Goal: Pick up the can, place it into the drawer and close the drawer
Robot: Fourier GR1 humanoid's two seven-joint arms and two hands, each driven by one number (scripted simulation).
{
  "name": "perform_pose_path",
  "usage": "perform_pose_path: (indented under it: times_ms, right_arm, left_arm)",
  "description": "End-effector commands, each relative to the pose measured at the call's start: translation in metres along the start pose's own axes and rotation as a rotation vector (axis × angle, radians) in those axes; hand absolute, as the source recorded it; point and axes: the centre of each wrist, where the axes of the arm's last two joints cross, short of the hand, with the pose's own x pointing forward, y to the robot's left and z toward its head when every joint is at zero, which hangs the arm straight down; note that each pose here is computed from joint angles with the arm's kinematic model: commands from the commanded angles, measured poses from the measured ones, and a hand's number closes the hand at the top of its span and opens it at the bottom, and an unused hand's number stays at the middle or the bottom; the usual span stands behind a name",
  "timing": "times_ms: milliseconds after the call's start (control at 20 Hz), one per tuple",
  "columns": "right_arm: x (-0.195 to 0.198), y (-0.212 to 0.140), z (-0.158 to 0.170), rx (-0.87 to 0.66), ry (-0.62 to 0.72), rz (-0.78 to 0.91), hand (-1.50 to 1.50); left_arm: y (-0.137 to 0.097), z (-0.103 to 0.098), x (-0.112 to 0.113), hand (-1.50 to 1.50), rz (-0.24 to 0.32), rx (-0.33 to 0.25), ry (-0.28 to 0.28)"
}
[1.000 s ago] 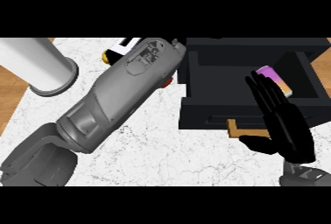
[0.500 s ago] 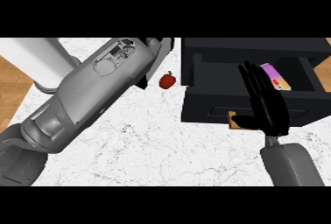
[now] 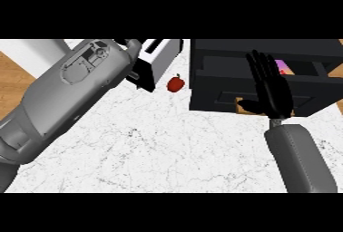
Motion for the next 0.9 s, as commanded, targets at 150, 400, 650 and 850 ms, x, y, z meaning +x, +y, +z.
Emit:
perform_pose_path:
  times_ms: [150, 400, 650, 850]
  right_arm:
    - [-0.001, 0.042, 0.000, -0.013, 0.049, 0.010, -1.50]
    - [0.008, 0.041, -0.035, -0.059, 0.063, 0.031, -1.50]
    - [0.017, 0.031, -0.066, -0.093, 0.062, 0.045, -1.50]
    - [0.014, 0.015, -0.088, -0.109, 0.083, 0.050, -1.50]
  left_arm:
    - [0.023, 0.008, -0.014, -1.50, -0.004, -0.007, 0.019]
    - [0.041, 0.026, -0.022, -1.50, -0.001, -0.004, 0.035]
    - [0.039, 0.031, -0.036, -1.50, -0.015, 0.019, 0.030]
    - [0.059, 0.035, -0.028, -1.50, -0.029, -0.025, 0.037]
